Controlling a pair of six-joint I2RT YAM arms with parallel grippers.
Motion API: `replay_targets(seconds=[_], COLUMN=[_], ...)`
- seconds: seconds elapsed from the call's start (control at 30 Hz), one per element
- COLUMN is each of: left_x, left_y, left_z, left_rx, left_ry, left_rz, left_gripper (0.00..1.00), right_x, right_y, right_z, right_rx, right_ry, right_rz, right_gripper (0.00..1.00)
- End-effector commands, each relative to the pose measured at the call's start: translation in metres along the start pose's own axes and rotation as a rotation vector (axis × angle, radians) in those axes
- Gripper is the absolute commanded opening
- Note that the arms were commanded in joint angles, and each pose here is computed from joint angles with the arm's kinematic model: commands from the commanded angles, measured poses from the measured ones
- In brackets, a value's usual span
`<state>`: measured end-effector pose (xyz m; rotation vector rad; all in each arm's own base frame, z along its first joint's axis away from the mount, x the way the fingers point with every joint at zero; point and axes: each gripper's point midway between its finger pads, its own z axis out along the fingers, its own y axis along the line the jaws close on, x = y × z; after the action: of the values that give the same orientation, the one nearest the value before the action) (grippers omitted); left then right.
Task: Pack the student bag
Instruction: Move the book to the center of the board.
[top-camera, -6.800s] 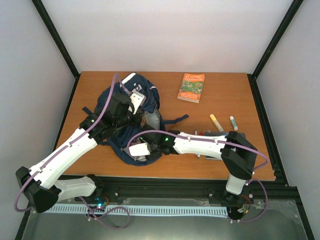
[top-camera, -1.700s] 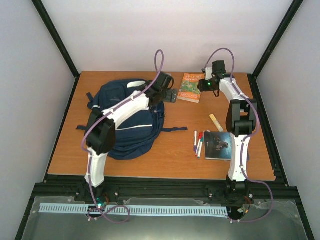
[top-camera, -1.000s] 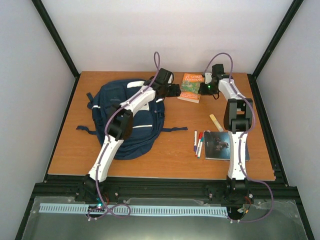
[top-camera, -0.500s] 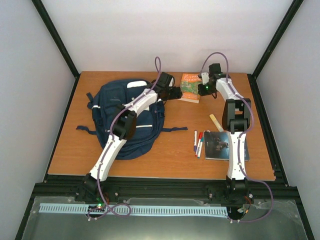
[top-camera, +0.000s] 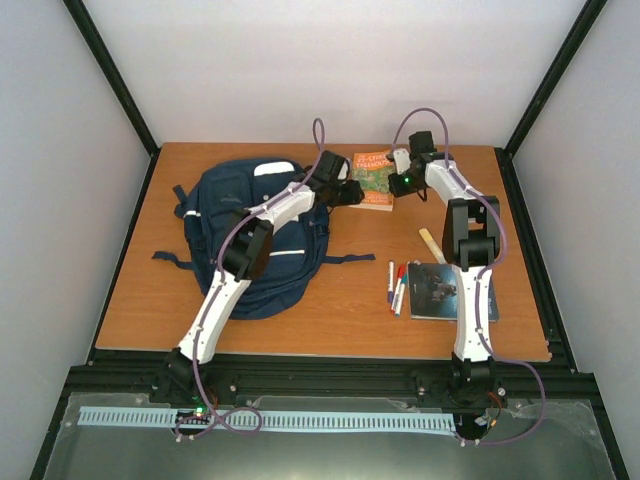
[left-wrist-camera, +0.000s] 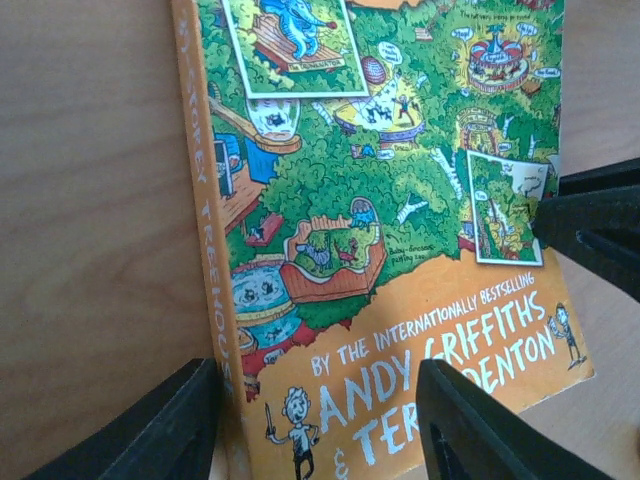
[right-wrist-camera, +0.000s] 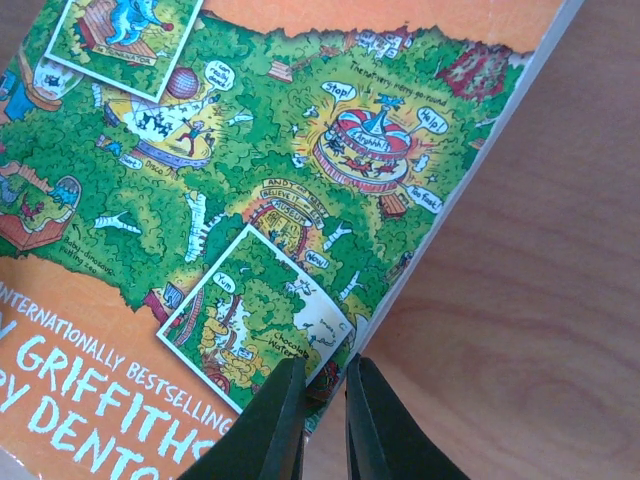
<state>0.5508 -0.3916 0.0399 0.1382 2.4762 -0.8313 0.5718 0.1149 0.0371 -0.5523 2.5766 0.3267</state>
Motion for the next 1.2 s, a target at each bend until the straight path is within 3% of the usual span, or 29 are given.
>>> replay_targets(seconds=[0.0,0.33,0.7,0.93,1.03,1.07,1.17], left_x=[0.016,0.084,0.152,0.178,0.177,0.178,0.169], left_y=[-0.032,-0.015,-0.023,-0.018,-0.016,-0.015,-0.018], left_z=[-0.023,-0.060,-0.108,-0.145,-0.163,-0.169,-0.187], left_rx=[0.027,0.006,0.002,-0.061,-0.078,-0.077,-0.080], left_ry=[0.018,0.076,0.120,0.126,0.107,0.102,0.044], left_rz=[0.070,-0.006,0.040,0.072,0.095,0.106,0.128], left_gripper=[0.54,0.52,0.52,0.54,0.67,0.76,0.90], right_x=[0.088,0.140,0.207,0.209,0.196,0.191,0.173], right_y=[0.056,0.095,0.123,0.132,0.136,0.139,0.145], right_z=[0.024,-0.016,-0.054,-0.079,-0.096,-0.102,-0.120], right_rx=[-0.140,-0.218,-0.246,-0.267,-0.282,-0.292,-0.309], right_ry=[0.287,0.351,0.419,0.386,0.334,0.311,0.236], right_rz=[0.017,0.023,0.007,-0.015,-0.020,-0.030,-0.047], right_gripper=[0.12,0.13,0.13,0.14,0.15,0.19,0.28])
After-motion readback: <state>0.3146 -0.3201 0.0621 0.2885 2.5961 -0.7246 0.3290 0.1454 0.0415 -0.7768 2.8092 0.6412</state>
